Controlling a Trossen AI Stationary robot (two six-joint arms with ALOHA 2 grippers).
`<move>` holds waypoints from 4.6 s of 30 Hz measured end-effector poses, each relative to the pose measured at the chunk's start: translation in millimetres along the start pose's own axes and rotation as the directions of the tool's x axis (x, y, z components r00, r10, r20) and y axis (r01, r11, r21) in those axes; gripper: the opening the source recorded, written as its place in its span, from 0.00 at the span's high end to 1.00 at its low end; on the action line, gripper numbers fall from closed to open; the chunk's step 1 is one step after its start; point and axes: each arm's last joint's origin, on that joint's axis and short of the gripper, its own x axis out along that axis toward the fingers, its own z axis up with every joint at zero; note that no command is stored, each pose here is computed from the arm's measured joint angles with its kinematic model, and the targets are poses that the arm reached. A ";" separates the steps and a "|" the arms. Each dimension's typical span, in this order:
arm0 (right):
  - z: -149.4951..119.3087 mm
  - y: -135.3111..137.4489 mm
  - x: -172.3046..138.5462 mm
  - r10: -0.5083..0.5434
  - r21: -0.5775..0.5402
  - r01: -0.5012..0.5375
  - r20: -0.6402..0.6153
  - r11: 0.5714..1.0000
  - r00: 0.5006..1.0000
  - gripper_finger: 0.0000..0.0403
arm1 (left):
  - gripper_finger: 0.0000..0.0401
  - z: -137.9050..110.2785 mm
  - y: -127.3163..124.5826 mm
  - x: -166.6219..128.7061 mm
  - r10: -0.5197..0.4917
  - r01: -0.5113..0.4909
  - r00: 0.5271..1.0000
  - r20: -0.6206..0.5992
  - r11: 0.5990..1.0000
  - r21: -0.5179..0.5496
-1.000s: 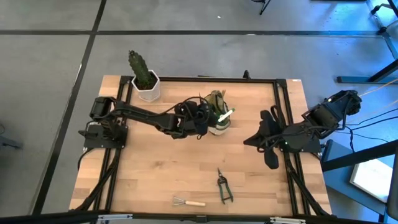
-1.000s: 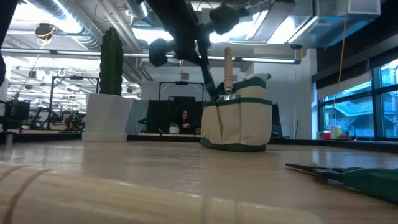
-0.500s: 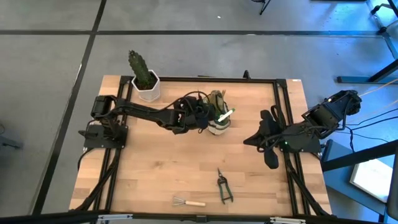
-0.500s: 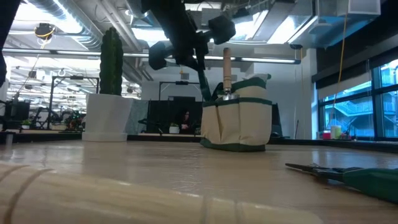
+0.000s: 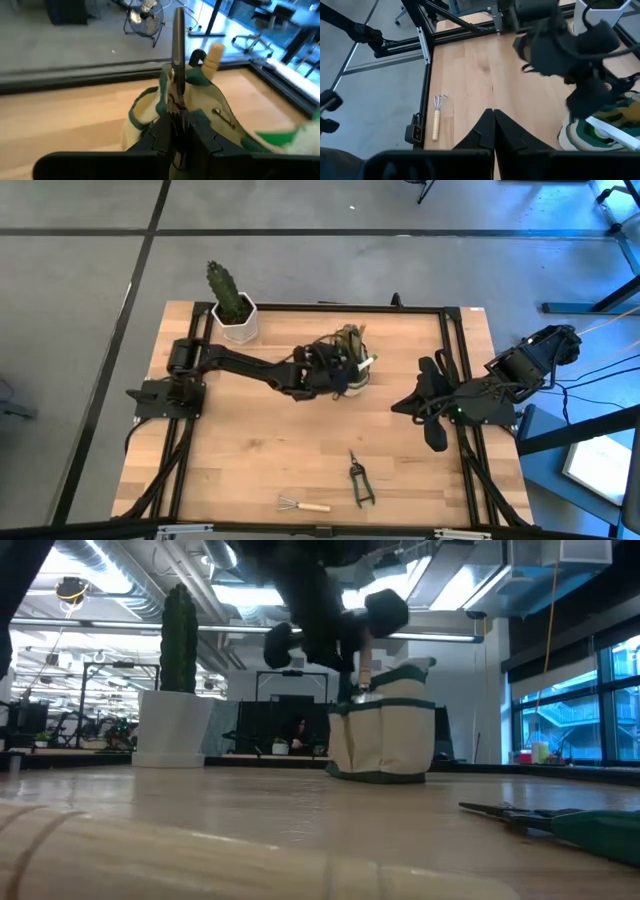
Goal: Pick & Place Garden tools in Gardening bag
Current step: Put the top fruit pruner into the gardening bag, then adjust the gardening bag
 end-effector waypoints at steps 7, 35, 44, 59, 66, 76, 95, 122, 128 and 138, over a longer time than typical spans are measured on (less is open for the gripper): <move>-0.7 -0.1 0.1 0.002 -0.003 -0.003 -0.010 1.000 1.000 1.00 | 0.93 17.6 -30.7 -2.1 -0.030 0.023 0.998 0.050 0.990 0.142; -1.3 -3.6 1.2 -0.023 -0.004 0.023 -0.024 1.000 0.999 1.00 | 0.93 -5.1 -14.2 23.1 0.147 -0.155 0.988 0.055 0.970 0.189; -0.9 -7.3 5.1 -0.060 0.013 0.060 -0.035 0.998 0.998 1.00 | 0.93 -8.2 -0.9 43.6 0.244 -0.258 0.965 0.097 0.950 0.173; -0.4 -14.9 11.6 -0.085 0.016 0.087 -0.084 0.996 0.993 1.00 | 0.93 -38.9 26.9 64.1 0.298 -0.299 0.954 0.037 0.954 0.022; 0.9 -15.7 12.5 -0.090 -0.003 0.090 -0.075 0.996 0.993 1.00 | 0.89 -30.0 19.3 55.0 0.248 -0.250 0.968 0.034 0.965 0.078; 2.7 -17.3 14.5 -0.096 -0.002 0.096 -0.069 0.995 0.993 1.00 | 0.86 -11.4 7.6 51.7 0.169 -0.176 0.984 0.057 0.973 0.149; 3.1 -17.1 14.5 -0.094 0.002 0.095 -0.065 0.996 0.993 1.00 | 0.61 9.8 4.9 39.7 0.132 -0.142 0.989 0.068 0.975 0.168; -4.2 -35.5 10.6 -0.214 0.064 0.213 0.006 0.975 0.977 1.00 | 0.91 103.9 32.3 -58.5 -0.059 0.058 0.997 -0.048 0.998 -0.029; -45.8 -46.6 29.7 0.019 0.215 -0.063 0.200 0.975 0.980 1.00 | 0.98 98.4 28.8 -76.7 -0.121 0.120 0.988 -0.096 0.993 -0.019; -74.9 -56.6 38.5 0.216 0.266 -0.399 0.522 0.878 0.825 1.00 | 0.99 78.4 23.4 -84.2 -0.387 0.366 0.912 -0.135 0.917 -0.160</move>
